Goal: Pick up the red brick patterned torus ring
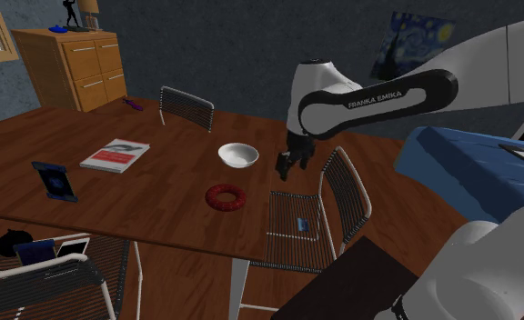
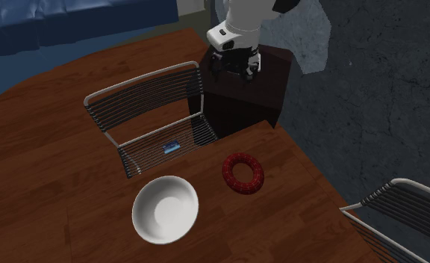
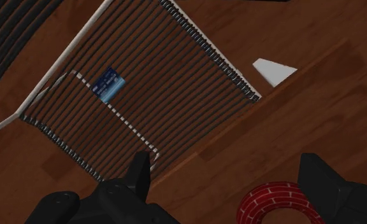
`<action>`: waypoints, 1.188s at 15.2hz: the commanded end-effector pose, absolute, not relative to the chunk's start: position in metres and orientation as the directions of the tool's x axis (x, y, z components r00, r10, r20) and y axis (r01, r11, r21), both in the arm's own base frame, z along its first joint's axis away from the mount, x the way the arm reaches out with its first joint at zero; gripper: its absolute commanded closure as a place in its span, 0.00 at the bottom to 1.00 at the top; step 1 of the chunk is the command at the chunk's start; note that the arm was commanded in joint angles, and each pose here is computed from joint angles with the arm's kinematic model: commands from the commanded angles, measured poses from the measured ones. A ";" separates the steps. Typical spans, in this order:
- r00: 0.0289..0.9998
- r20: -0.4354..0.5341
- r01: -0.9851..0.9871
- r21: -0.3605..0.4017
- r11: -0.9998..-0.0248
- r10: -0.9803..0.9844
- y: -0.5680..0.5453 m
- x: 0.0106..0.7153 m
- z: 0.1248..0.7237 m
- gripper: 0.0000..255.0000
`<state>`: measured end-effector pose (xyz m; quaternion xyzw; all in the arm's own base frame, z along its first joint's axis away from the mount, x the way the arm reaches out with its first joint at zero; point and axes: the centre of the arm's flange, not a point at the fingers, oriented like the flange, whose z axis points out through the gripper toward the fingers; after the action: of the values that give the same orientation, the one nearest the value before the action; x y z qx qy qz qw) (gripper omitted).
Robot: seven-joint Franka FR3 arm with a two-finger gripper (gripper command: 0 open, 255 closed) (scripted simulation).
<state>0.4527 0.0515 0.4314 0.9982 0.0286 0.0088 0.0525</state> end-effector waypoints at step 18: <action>0.996 0.084 0.004 0.118 -0.993 0.014 0.122 0.631 0.277 0.00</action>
<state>0.6206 0.1166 0.2849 0.9974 0.0060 0.0406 0.0585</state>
